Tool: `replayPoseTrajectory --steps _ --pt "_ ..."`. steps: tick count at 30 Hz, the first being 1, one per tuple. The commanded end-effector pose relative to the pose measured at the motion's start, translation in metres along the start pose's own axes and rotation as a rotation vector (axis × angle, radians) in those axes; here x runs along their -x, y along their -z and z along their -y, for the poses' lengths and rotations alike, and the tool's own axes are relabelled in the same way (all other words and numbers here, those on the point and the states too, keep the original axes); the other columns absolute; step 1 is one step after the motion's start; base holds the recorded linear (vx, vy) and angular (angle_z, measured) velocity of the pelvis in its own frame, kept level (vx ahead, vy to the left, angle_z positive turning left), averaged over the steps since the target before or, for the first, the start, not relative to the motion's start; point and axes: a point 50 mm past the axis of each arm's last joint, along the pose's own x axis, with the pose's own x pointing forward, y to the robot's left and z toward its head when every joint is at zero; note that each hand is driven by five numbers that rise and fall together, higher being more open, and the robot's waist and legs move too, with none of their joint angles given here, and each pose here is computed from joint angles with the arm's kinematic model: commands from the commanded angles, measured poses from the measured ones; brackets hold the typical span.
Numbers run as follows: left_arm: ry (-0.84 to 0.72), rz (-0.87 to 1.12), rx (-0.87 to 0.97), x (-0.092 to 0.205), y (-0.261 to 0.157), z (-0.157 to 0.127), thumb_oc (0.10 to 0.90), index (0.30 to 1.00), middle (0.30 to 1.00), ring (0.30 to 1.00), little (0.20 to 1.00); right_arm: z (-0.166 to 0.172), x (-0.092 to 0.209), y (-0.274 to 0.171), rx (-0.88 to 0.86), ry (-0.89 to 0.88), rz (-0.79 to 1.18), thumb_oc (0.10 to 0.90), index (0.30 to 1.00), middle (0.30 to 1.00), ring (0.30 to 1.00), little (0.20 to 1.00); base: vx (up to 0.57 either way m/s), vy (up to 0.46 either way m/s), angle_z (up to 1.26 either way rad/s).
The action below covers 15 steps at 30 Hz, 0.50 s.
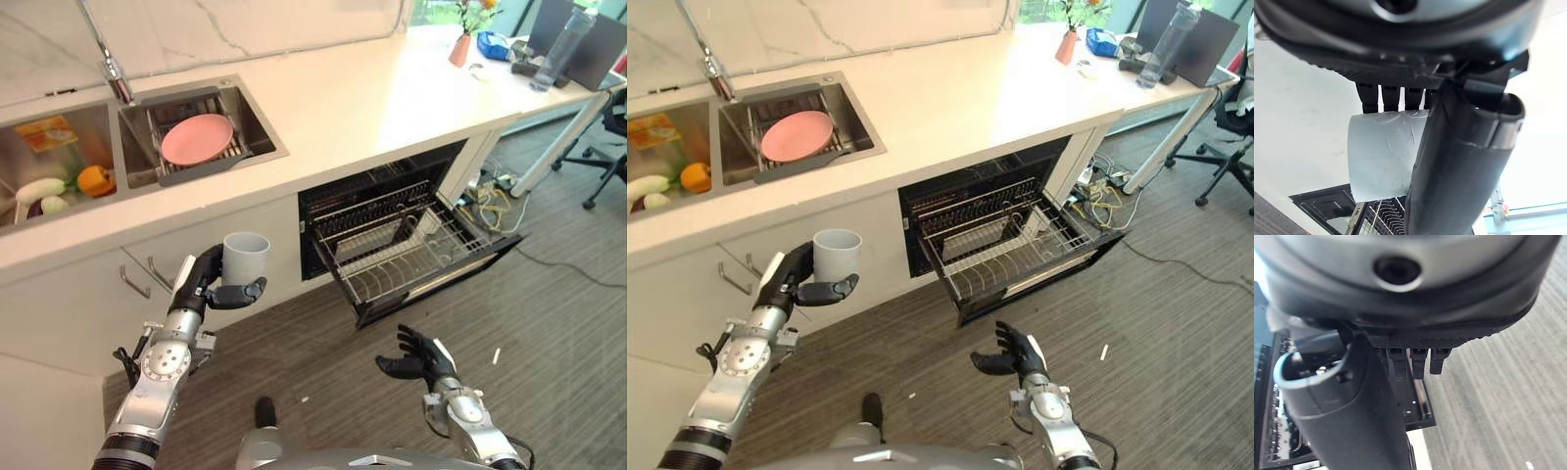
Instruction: Place the dishes in the dishwasher.
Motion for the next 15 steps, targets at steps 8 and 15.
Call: replayPoseTrajectory --steps 8,15 --pt "-0.065 0.366 -0.011 -0.024 -0.074 -0.007 0.4 0.3 0.3 0.3 0.3 0.067 0.004 -0.08 -0.001 0.251 0.355 0.8 0.9 0.9 0.9 0.9 0.12 0.162 -0.43" --pt "-0.03 0.356 -0.008 -0.024 -0.071 0.002 0.4 0.3 0.3 0.3 0.3 0.088 0.031 -0.093 -0.05 0.329 0.477 0.8 0.9 0.9 0.9 0.9 0.13 -0.039 0.02"
